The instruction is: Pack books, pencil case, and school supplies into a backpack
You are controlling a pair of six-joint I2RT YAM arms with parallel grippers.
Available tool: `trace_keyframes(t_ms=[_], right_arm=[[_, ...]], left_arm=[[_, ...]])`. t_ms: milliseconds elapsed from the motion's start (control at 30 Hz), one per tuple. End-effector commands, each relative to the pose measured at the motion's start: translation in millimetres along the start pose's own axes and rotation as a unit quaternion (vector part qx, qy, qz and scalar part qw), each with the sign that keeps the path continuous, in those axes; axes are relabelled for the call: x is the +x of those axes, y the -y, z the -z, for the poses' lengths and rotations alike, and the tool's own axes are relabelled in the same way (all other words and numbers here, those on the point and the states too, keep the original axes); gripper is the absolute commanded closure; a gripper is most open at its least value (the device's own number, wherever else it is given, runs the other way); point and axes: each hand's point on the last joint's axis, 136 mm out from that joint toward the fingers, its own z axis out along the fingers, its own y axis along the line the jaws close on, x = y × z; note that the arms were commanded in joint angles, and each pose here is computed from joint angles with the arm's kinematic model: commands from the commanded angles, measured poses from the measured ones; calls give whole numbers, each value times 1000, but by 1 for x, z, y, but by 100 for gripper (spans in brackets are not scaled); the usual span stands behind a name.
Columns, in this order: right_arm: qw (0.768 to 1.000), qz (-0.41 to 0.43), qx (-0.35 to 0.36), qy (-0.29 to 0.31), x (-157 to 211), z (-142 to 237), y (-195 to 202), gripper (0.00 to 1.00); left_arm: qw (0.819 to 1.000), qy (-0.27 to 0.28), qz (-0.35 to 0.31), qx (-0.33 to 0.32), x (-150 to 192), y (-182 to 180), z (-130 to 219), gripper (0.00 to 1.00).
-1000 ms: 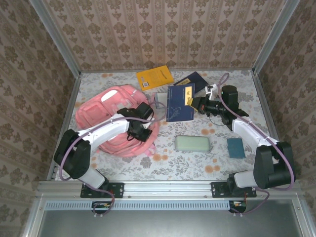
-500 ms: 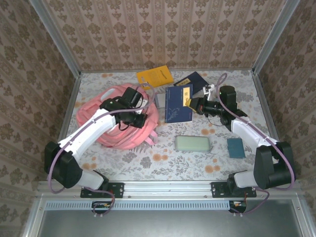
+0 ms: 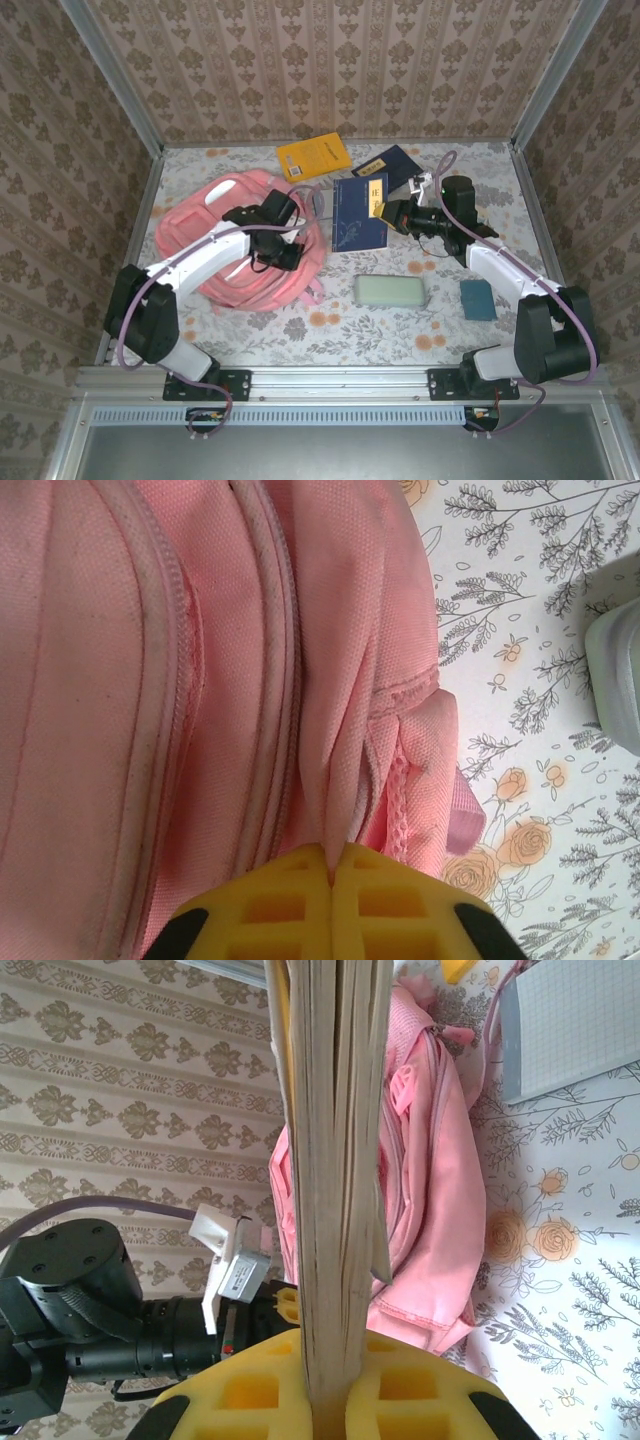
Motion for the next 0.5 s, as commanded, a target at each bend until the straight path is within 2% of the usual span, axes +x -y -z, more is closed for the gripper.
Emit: trace_keyframes(t_ms=[0, 100, 333, 467], right_arm=[[1000, 22, -18, 10, -3, 2, -15, 100], [1000, 22, -18, 10, -3, 1, -14, 100], [1000, 21, -16, 8, -1, 0, -13, 100], [1000, 20, -15, 7, 0, 0, -12, 100]], left_arm=[[1000, 5, 7, 7, -2, 2, -3, 84], [1000, 2, 7, 7, 1, 1, -4, 80], [1000, -5, 3, 5, 5, 1, -5, 80], [1000, -13, -4, 13, 11, 5, -4, 71]])
